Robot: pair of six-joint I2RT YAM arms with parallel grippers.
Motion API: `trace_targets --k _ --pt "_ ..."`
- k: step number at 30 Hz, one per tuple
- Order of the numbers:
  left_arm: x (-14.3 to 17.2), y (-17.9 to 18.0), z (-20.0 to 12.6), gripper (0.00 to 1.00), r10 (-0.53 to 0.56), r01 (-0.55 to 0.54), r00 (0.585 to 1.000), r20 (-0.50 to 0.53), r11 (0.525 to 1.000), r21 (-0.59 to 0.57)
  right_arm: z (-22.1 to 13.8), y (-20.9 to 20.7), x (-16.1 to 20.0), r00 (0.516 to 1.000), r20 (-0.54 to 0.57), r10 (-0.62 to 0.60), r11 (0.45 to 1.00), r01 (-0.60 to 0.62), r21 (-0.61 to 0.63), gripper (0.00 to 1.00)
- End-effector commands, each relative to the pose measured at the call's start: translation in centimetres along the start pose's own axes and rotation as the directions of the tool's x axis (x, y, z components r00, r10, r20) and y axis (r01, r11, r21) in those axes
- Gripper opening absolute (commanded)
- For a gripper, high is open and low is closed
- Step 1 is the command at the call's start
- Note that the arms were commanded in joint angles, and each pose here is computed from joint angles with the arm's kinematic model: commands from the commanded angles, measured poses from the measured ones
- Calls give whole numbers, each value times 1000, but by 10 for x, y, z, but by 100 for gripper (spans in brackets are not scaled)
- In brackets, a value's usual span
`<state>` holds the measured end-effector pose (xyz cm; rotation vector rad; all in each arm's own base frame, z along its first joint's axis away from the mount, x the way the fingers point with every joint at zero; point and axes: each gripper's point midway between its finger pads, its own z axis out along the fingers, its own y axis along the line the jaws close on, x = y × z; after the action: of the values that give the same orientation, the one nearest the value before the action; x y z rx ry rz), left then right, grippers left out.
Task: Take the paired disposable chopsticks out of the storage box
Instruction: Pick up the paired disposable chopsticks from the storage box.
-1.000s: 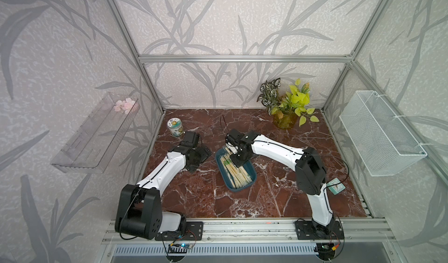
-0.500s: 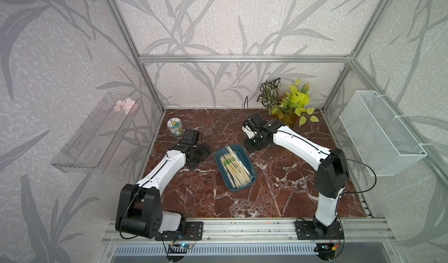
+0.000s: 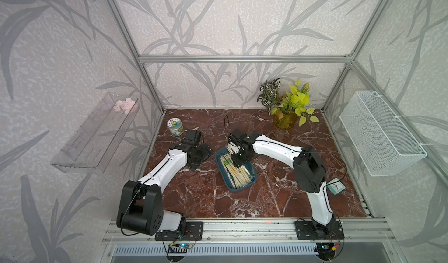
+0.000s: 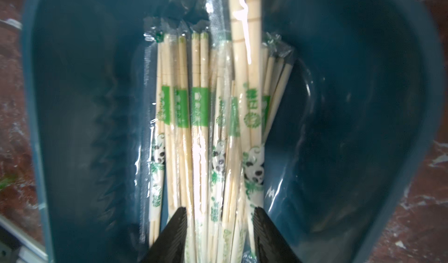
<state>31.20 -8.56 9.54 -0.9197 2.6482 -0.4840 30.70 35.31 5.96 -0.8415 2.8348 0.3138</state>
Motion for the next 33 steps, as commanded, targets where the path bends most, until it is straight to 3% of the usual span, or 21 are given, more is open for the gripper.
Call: trace_targets --k 1,11,15,20,33 --pt "2 1 -1 99 -2 1 1000 -11 1000 -13 -5 -9 -22 997 67 -34 997 29 67 47" --pt "5 3 1 99 3 -3 1000 -24 1000 -20 21 -11 -37 998 44 -47 995 43 87 46" --pt "5 2 1 99 4 -4 1000 -29 1000 -15 22 -9 -39 998 44 -44 996 40 79 31" --pt "4 -1 1 99 5 -5 1000 -28 1000 -3 9 -6 -39 997 66 -42 997 38 70 15" --pt "-1 -10 -4 99 25 -25 1000 -17 999 22 -71 3 -58 973 229 -4 1000 -1 24 6"
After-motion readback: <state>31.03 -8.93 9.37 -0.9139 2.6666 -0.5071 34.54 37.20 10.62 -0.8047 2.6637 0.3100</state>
